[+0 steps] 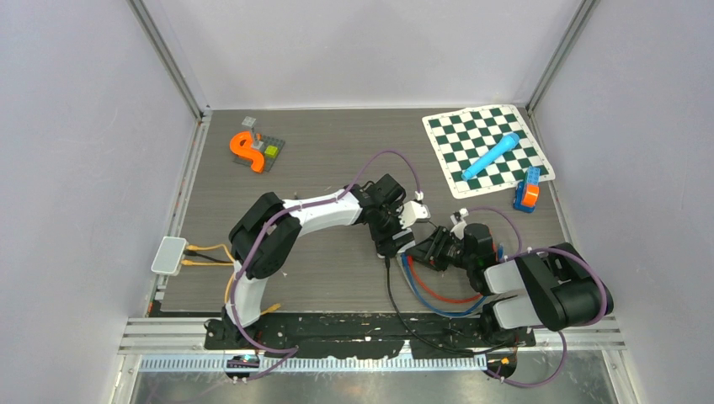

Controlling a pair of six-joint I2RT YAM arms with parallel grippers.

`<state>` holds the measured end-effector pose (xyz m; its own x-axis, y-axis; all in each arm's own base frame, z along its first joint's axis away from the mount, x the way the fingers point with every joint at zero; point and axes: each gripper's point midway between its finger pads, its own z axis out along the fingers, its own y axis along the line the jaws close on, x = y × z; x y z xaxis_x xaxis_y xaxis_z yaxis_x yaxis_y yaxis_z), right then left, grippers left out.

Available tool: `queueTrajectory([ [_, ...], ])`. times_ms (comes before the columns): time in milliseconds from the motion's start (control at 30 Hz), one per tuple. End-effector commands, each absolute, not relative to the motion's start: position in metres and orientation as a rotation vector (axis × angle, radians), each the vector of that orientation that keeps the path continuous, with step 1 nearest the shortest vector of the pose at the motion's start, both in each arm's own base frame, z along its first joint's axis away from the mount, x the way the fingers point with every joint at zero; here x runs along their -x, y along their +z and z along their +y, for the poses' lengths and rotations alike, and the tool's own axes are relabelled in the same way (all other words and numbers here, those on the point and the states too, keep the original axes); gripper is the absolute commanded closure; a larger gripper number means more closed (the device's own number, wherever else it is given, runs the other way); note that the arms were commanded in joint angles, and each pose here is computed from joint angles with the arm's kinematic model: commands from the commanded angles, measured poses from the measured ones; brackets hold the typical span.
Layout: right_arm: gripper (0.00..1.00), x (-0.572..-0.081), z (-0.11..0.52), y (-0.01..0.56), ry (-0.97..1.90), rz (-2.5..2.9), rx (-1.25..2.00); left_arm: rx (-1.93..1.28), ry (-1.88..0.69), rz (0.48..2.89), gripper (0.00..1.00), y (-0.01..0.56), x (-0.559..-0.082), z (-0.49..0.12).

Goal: Pull the plug from the switch port
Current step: Pull the connector from the switch port.

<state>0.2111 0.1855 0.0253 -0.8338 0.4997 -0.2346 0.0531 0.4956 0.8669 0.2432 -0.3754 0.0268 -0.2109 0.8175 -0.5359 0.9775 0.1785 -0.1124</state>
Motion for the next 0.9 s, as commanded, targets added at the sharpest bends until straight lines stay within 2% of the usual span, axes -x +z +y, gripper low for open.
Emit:
queueTrajectory([
  [0, 0.62, -0.201, 0.175, 0.004, 1.226, 2.345, -0.5, -1.699, -0.668, 2.077, 0.41, 0.041, -0.24, -0.378],
  [167, 0.71, -0.202, 0.175, 0.006, 1.24, 2.335, -0.511, -1.703, -0.668, 2.078, 0.41, 0.04, -0.239, -0.377],
  [400, 0.76, -0.206, 0.177, 0.009, 1.263, 2.319, -0.51, -1.704, -0.675, 2.081, 0.41, 0.039, -0.238, -0.378],
  [500, 0.75, -0.209, 0.181, 0.014, 1.29, 2.308, -0.486, -1.704, -0.676, 2.079, 0.41, 0.039, -0.239, -0.378],
  [600, 0.64, -0.207, 0.185, 0.019, 1.33, 2.295, -0.44, -1.701, -0.675, 2.075, 0.41, 0.041, -0.239, -0.379],
  [667, 0.61, -0.204, 0.185, 0.018, 1.331, 2.299, -0.427, -1.701, -0.675, 2.076, 0.41, 0.04, -0.239, -0.379],
  [767, 0.62, -0.201, 0.184, 0.016, 1.327, 2.302, -0.419, -1.701, -0.673, 2.08, 0.41, 0.039, -0.239, -0.378],
  [867, 0.68, -0.197, 0.183, 0.013, 1.324, 2.309, -0.425, -1.699, -0.676, 2.079, 0.41, 0.039, -0.239, -0.379],
])
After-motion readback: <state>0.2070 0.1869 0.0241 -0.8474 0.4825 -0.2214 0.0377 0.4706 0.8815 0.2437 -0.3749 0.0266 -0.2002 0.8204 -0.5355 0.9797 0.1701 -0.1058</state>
